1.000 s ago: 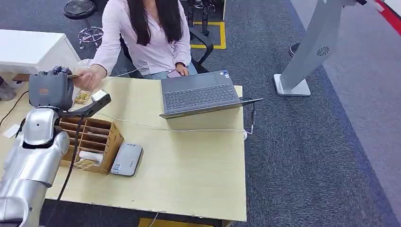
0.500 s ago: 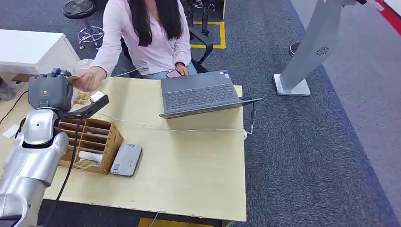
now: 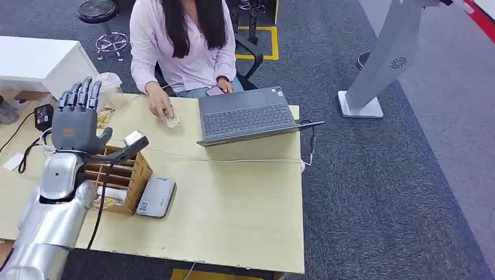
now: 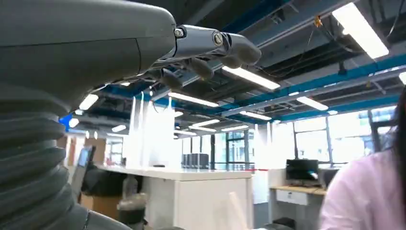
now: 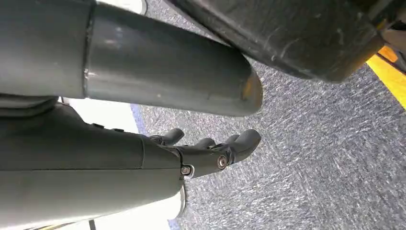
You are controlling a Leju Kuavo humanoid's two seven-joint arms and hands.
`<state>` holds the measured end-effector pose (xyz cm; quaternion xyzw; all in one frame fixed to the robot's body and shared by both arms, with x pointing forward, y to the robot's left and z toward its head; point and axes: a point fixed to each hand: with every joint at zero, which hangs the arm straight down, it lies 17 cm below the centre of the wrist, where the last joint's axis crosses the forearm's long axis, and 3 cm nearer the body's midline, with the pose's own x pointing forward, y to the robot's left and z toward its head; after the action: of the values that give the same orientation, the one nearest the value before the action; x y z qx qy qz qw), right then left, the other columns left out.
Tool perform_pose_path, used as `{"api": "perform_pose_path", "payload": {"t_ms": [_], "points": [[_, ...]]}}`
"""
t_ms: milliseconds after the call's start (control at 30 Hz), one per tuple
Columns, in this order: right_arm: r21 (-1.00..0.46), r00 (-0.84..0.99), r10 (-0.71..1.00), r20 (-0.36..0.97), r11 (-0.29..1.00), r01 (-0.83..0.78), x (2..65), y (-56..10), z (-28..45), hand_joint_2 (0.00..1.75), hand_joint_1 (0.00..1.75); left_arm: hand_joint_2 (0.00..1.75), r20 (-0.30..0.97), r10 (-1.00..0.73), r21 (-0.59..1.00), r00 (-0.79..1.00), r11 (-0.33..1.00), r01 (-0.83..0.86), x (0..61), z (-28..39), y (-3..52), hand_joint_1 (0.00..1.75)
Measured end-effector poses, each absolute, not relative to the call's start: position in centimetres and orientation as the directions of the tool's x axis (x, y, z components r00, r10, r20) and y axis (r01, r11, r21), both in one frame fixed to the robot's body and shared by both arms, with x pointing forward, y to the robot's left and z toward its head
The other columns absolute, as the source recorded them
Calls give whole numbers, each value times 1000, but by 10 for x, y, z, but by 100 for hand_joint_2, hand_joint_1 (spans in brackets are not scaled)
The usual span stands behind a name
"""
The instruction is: Pass the card to the sensor for recognition and then transmit it.
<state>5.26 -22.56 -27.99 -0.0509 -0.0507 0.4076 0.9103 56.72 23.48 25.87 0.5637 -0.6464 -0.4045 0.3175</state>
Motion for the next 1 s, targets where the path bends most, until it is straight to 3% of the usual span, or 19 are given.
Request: {"api": "perform_pose_path", "payload": {"t_ms": [233,467,1000], "points": [[-147,685,729,23,680,-719,47,-231,-281,0,0,175,35,-954,810,-296,201,-551,468,258,186,0],[-152,714,700,5,706,-692,42,-235,-281,0,0,175,25,-927,798,-374,244,-550,393,236,157,0],[-147,748,664,4,740,-656,39,-232,-281,0,0,175,52,-923,973,-380,132,-188,367,129,164,0]]}}
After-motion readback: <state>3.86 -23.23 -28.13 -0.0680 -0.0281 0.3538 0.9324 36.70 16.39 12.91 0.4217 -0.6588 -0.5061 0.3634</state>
